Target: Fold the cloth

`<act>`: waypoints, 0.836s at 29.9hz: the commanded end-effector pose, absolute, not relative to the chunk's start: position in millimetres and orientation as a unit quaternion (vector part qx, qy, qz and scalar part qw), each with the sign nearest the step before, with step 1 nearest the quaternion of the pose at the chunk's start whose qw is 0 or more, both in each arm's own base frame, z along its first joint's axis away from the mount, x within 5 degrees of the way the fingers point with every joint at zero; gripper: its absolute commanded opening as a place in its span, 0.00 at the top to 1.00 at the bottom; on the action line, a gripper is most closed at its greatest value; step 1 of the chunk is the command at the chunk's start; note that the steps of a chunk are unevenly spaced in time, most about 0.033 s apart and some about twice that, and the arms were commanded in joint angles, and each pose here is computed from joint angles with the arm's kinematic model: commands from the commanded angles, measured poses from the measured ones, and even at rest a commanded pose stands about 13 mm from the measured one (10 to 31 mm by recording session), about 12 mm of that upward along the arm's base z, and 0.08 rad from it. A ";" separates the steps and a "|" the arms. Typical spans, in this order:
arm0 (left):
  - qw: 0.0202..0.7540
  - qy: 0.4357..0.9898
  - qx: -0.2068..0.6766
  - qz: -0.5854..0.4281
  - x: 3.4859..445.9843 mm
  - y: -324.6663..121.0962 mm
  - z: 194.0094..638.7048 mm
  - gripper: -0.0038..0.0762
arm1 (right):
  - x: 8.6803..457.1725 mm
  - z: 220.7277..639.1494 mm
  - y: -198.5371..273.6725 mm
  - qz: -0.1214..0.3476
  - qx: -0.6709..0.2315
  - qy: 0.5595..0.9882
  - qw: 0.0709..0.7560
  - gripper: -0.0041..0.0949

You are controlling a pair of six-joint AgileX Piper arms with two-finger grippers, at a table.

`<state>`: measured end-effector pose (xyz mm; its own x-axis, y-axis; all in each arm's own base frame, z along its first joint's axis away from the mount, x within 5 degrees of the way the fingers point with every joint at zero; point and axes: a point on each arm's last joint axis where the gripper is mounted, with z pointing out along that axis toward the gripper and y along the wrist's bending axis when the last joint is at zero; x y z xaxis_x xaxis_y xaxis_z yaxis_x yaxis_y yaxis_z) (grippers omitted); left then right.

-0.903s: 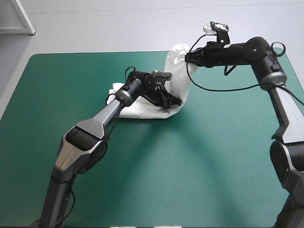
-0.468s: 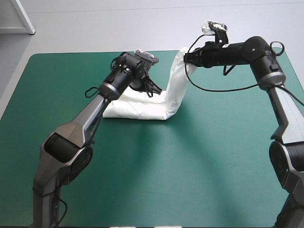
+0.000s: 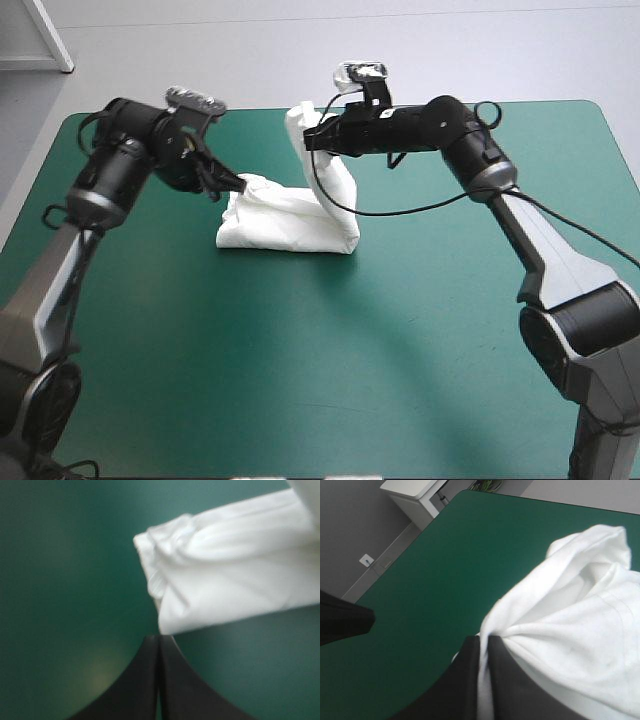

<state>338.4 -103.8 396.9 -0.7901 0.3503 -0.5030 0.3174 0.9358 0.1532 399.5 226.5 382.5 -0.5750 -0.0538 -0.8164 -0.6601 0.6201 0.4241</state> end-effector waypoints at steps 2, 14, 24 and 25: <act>0.256 0.954 0.132 0.081 280.5 -48.8 406.4 0.96 | 394.9 411.5 260.6 0.419 -0.226 0.759 0.445 0.97; 0.254 0.959 0.060 0.109 207.2 7.7 383.9 0.96 | 407.7 339.4 348.9 0.453 -0.286 0.760 0.367 0.55; 0.256 0.962 0.048 0.076 205.7 2.9 383.8 0.96 | 407.0 378.7 298.1 0.425 -0.293 0.780 0.354 0.26; 0.257 0.963 0.042 0.070 205.7 2.2 383.7 0.96 | 407.2 382.0 287.9 0.413 -0.293 0.790 0.345 0.28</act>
<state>208.8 3.7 372.7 -0.8934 0.1471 -0.4246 0.0725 0.9797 0.1868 420.6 321.9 312.9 -0.6454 -0.2375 -0.7260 -0.7255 0.4880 0.4854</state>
